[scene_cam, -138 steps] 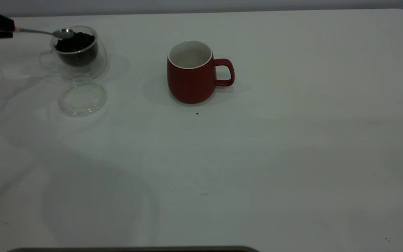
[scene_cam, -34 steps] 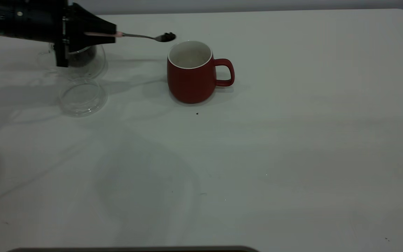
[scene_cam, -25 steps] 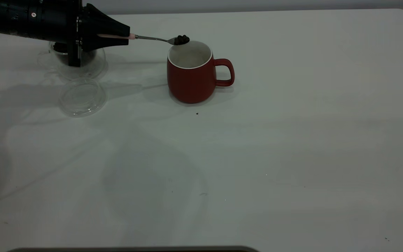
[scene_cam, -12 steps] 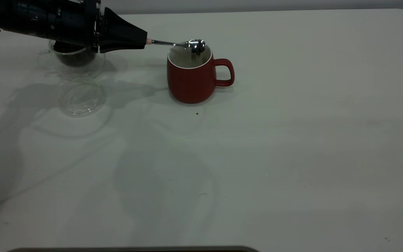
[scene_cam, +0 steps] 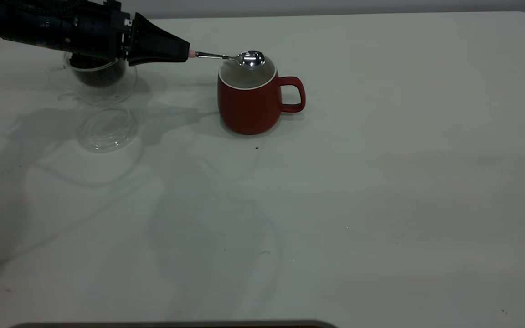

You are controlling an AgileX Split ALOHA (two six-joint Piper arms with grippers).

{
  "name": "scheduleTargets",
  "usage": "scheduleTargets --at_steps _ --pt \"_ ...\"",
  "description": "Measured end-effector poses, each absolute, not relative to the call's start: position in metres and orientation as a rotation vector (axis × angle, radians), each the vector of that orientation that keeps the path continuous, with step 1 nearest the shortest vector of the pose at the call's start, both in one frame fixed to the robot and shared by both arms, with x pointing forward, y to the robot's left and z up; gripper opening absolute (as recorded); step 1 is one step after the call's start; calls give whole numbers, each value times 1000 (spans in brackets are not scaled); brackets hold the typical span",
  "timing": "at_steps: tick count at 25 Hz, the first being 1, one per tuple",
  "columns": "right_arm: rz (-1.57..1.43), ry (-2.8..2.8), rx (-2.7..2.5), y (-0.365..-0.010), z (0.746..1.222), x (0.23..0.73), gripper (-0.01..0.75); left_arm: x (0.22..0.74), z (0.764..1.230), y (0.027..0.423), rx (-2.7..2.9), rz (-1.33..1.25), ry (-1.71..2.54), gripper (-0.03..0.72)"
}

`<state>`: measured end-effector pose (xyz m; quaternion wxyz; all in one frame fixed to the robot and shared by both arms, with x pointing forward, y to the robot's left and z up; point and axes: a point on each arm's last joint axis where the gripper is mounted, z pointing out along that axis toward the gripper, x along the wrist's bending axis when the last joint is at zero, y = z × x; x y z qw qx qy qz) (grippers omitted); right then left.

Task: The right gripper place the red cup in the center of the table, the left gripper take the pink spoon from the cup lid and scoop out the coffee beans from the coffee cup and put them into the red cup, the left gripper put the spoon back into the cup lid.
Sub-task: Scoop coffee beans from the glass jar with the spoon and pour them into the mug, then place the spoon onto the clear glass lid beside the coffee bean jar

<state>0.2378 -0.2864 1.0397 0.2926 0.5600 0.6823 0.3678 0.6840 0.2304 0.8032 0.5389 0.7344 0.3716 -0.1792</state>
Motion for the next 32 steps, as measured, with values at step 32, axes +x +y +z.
scheduleTargets --at_steps 32 --pt "980 1818 1492 -286 1040 238 371 644 880 417 1789 -569 1629 112"
